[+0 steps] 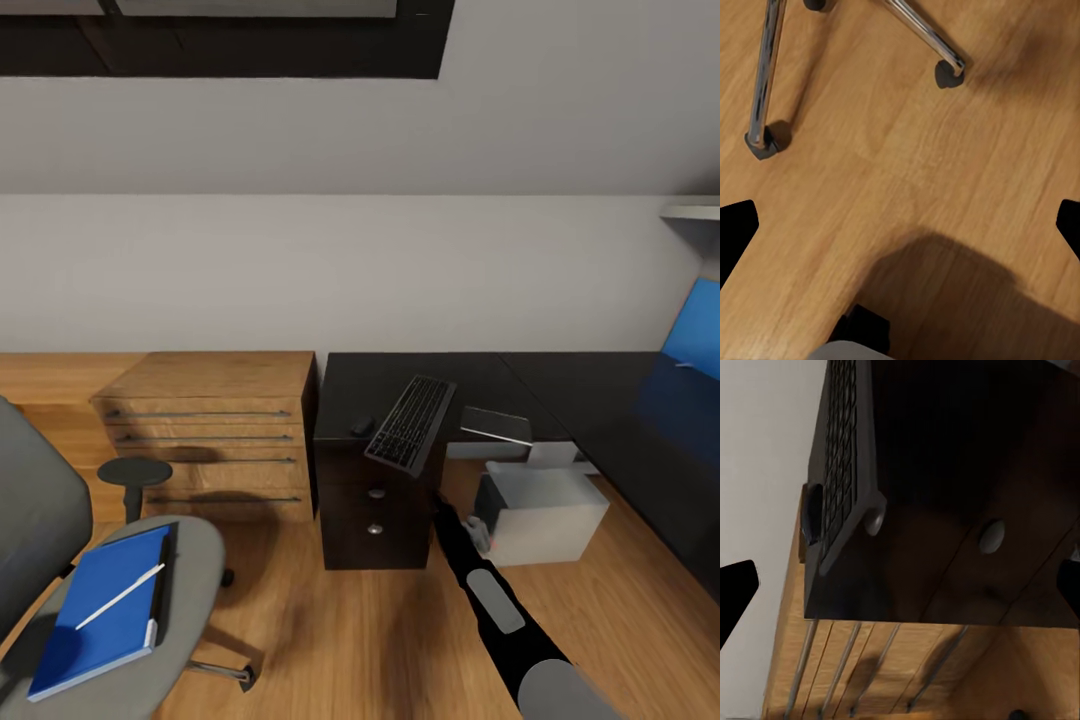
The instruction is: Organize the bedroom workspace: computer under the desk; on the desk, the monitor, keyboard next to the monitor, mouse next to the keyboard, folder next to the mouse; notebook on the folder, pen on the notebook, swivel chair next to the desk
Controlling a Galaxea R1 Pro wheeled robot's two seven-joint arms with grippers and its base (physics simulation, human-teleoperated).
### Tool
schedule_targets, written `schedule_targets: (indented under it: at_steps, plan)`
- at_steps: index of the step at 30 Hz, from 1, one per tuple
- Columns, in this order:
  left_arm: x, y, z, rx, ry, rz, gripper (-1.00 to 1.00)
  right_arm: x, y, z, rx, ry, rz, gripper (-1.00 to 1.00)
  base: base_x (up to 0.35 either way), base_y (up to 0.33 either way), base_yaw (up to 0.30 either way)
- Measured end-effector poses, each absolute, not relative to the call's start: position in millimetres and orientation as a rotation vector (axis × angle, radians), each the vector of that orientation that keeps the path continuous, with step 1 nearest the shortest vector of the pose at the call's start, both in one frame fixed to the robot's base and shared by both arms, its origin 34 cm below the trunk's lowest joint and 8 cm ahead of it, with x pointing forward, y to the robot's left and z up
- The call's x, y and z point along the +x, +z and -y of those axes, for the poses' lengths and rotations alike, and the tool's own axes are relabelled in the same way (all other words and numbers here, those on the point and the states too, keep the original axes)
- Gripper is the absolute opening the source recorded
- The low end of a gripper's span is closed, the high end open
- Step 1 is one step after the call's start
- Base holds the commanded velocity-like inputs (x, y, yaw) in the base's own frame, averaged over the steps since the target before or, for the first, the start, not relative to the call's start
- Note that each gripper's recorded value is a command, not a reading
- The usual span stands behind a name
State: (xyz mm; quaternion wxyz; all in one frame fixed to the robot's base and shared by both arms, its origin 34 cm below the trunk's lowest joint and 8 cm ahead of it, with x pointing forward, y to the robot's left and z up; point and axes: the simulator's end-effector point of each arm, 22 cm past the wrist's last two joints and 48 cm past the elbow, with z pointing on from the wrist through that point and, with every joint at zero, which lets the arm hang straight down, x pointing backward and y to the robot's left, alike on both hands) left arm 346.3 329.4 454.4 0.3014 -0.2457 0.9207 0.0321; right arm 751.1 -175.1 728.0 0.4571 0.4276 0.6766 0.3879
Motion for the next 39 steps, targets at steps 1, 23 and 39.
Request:
schedule_targets:
  at_steps: [1,23,39]
  plan:
    - [346.2,452.6,-329.4,-0.652,0.085,-2.442,1.00,750.7,726.8,169.7,1.059,0.964,-1.666,1.00,0.000,0.000,0.000]
    - [342.8,412.2,-328.7,-0.652,0.084,-2.442,1.00,749.9,706.6,132.7,1.186,1.119,-1.547,1.00,0.000,0.000,0.000]
    - [341.5,400.7,-328.3,-0.652,0.083,-2.442,1.00,761.2,747.1,140.4,1.129,1.245,-1.359,1.00,0.000,0.000,0.000]
